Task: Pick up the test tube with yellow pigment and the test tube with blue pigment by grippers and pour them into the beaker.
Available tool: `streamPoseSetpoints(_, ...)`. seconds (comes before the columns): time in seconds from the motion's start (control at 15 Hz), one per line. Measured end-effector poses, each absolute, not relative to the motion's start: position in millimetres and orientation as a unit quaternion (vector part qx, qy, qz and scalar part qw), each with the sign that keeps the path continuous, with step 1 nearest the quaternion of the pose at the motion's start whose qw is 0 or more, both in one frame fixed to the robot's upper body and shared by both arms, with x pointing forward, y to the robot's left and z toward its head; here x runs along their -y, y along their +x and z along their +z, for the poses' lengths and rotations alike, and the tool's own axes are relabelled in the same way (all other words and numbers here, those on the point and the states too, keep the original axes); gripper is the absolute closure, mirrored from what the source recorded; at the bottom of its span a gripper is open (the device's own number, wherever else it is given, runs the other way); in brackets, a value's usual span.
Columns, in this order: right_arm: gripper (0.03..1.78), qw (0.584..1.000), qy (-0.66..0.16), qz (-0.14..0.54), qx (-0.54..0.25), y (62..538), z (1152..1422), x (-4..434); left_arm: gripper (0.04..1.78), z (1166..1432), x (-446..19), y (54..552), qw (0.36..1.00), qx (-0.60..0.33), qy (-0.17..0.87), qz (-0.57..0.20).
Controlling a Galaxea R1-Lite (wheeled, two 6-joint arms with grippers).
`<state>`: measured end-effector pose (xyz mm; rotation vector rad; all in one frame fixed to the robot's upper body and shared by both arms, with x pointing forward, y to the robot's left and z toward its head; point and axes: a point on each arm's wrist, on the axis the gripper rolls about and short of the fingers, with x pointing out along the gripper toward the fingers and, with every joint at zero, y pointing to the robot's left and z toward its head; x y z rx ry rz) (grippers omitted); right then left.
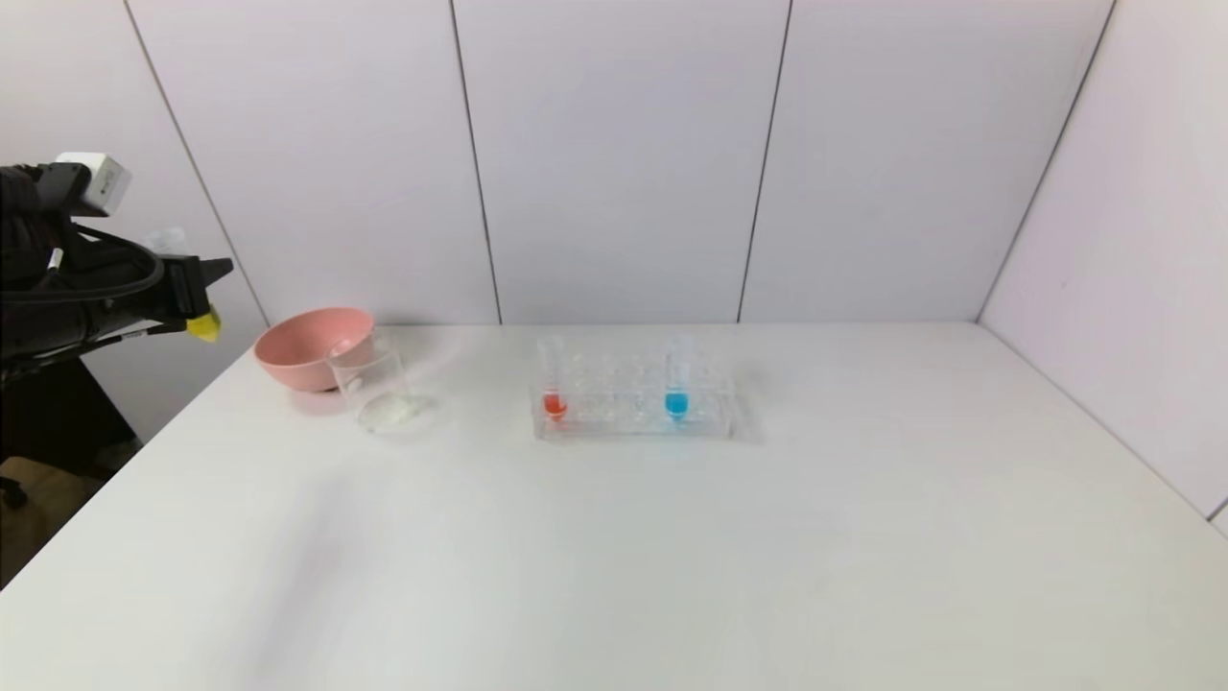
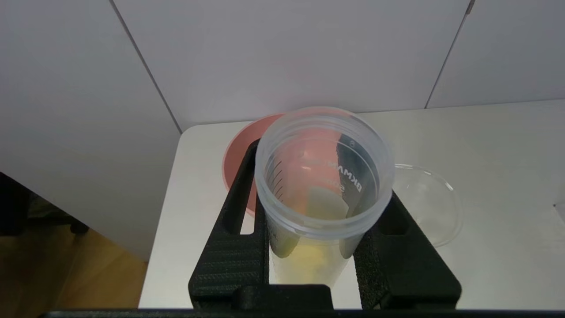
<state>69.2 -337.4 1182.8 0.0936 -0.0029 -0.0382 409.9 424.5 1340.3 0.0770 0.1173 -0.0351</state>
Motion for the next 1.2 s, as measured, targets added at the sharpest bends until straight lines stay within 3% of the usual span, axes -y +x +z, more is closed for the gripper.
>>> streamPoseSetpoints(0.6, 0.1, 0.999, 0.047, -0.019, 0.001, 69.2, 1182.8, 337.4, 1.28, 1349.6, -447.5, 440.3, 0.981, -0.088, 0.113, -0.131)
streamPoseSetpoints(0.87, 0.1, 0.999, 0.047, -0.019, 0.001, 69.3, 1182.8, 337.4, 1.28, 1354.9, -452.0, 440.8, 0.969, -0.141, 0.138, -0.152)
streamPoseSetpoints(1.2, 0.1, 0.999, 0.047, -0.019, 0.001, 69.2, 1182.8, 337.4, 1.28, 1357.0, -458.0, 454.0, 0.962, -0.135, 0.177, -0.16)
